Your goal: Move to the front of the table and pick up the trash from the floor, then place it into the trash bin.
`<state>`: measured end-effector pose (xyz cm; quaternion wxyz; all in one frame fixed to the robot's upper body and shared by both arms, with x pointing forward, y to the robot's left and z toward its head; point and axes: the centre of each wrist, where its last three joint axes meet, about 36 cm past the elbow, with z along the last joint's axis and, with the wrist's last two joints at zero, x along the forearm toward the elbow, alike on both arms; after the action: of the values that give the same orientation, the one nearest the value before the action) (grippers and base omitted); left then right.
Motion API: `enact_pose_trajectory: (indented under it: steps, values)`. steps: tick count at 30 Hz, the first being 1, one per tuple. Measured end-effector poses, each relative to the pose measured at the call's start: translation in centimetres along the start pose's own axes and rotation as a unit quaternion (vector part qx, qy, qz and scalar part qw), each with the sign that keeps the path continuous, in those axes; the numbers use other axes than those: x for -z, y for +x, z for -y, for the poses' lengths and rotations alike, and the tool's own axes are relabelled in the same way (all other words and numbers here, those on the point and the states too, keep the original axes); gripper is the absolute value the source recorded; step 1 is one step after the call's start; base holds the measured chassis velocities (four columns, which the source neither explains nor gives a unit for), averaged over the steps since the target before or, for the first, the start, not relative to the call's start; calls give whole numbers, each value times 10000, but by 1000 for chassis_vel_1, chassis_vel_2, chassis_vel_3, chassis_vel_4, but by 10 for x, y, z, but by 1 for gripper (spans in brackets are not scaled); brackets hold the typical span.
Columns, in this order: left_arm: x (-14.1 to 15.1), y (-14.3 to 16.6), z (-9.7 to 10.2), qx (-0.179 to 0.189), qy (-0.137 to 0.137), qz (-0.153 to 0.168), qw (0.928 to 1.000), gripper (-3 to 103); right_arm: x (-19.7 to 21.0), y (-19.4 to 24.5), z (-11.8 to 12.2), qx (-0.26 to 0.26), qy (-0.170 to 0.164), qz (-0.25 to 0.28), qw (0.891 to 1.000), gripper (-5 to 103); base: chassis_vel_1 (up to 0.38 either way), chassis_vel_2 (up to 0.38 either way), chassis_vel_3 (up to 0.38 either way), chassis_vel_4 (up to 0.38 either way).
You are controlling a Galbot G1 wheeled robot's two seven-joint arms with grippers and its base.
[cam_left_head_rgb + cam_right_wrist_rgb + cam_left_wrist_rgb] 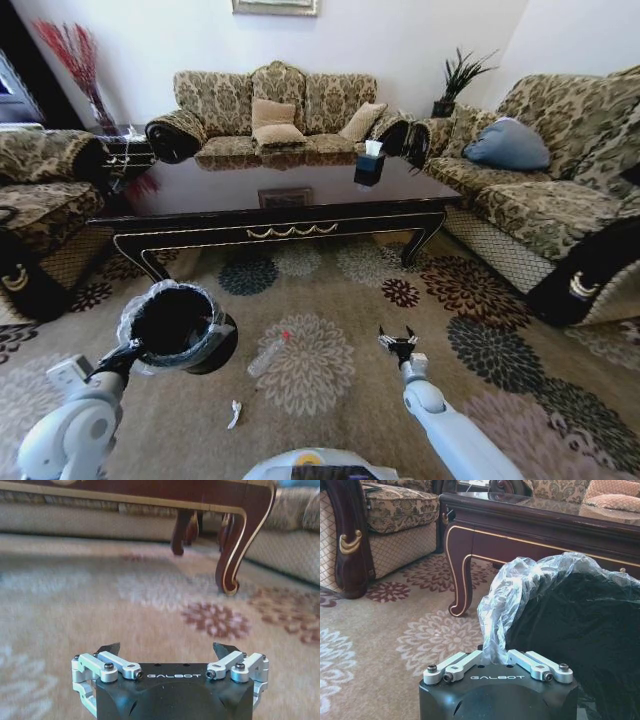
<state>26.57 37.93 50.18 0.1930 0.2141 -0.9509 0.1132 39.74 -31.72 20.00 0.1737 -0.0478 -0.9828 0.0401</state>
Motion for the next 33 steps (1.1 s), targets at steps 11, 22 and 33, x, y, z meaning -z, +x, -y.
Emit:
enact_pose_trajectory:
  steps: [11, 22, 33]
  values:
    - [-5, 9, -3, 167, -15, -39, 9999, 3, -28, -28, -7, -317, -125, -414, 9986, 100, 0, 0, 0, 0]
    - [-9, 16, -4, 283, 8, -64, 9996, 3, -43, -47, -16, -647, -599, -557, 9945, 100, 0, 0, 0, 0]
    - [-7, 20, -6, 328, -18, -44, 9995, 3, -55, -66, -14, -1121, -701, -533, 9898, 100, 0, 0, 0, 0]
